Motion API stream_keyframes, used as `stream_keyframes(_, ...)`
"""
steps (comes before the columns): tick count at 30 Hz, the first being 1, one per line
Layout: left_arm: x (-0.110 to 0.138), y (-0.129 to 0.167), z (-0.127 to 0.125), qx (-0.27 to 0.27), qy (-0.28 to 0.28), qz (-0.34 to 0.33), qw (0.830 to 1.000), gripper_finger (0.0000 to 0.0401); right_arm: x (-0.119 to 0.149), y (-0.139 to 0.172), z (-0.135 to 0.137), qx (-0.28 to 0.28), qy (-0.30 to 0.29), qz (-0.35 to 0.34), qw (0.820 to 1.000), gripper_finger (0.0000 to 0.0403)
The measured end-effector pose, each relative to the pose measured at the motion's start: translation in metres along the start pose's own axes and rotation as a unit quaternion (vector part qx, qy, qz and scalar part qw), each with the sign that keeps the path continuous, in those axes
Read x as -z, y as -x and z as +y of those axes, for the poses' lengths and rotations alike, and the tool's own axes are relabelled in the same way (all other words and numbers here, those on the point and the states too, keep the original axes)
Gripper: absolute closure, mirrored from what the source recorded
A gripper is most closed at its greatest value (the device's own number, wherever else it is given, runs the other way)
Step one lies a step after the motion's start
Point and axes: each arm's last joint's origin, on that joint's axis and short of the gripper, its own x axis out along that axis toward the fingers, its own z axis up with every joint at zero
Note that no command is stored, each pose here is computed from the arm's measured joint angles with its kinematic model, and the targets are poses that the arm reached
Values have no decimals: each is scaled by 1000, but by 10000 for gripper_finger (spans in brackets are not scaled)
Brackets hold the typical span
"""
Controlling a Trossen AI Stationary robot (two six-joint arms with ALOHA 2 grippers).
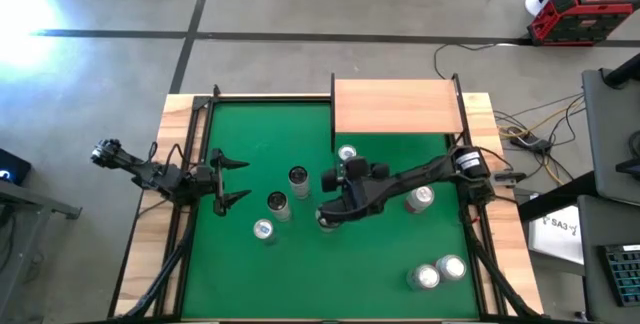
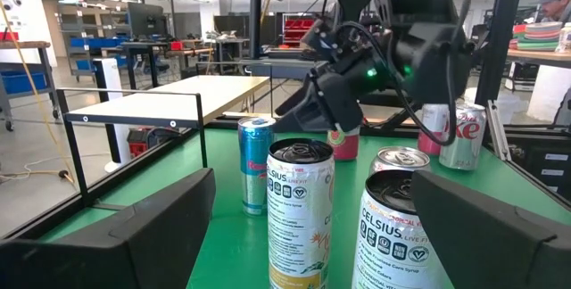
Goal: Place canned beverage on shelf
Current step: Put the top blue soda can on the shelf
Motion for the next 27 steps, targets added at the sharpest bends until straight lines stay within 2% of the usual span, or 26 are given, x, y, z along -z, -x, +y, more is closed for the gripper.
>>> stream_keyframes(27, 0, 0, 0, 0, 0, 0, 1000, 40, -8, -24, 5, 10, -48, 31, 998, 3)
